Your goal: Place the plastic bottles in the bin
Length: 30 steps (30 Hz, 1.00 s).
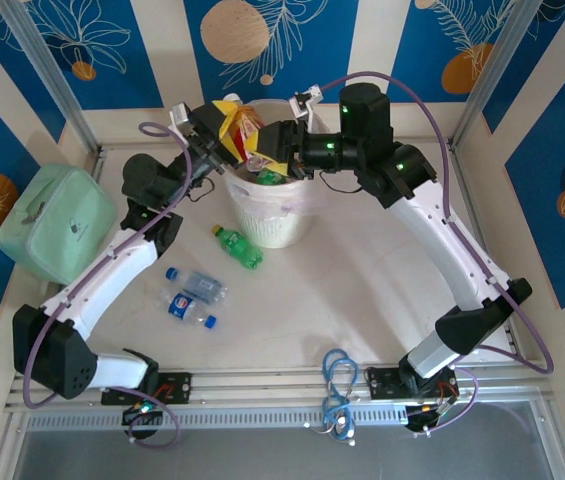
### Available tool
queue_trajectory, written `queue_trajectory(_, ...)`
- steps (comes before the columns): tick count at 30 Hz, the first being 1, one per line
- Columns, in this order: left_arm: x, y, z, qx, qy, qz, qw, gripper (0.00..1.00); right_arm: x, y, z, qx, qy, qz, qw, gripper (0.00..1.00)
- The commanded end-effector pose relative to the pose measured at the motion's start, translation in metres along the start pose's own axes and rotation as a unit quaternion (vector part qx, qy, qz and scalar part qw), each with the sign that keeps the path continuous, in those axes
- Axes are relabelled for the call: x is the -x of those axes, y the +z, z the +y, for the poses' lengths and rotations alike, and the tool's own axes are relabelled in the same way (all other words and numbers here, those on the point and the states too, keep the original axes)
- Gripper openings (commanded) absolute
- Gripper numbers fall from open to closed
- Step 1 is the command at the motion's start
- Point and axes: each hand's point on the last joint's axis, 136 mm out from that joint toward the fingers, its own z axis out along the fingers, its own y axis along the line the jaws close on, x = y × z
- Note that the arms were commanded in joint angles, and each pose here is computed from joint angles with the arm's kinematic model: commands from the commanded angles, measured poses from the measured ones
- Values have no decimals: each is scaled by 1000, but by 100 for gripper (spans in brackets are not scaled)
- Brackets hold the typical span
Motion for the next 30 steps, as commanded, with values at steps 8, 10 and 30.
queue_trajectory(8,7,-55,15,187,160,-32,969,100,38,-16,-52,-123,-13,-40,991,58)
queue_trajectory(10,10,-73,26,229,173,-46,957,100,47,-17,-68,-147,-12,-42,988,58)
queue_trajectory(30,11,-193,134,486,131,-82,861,95,71,6,-156,-268,-15,-3,963,77)
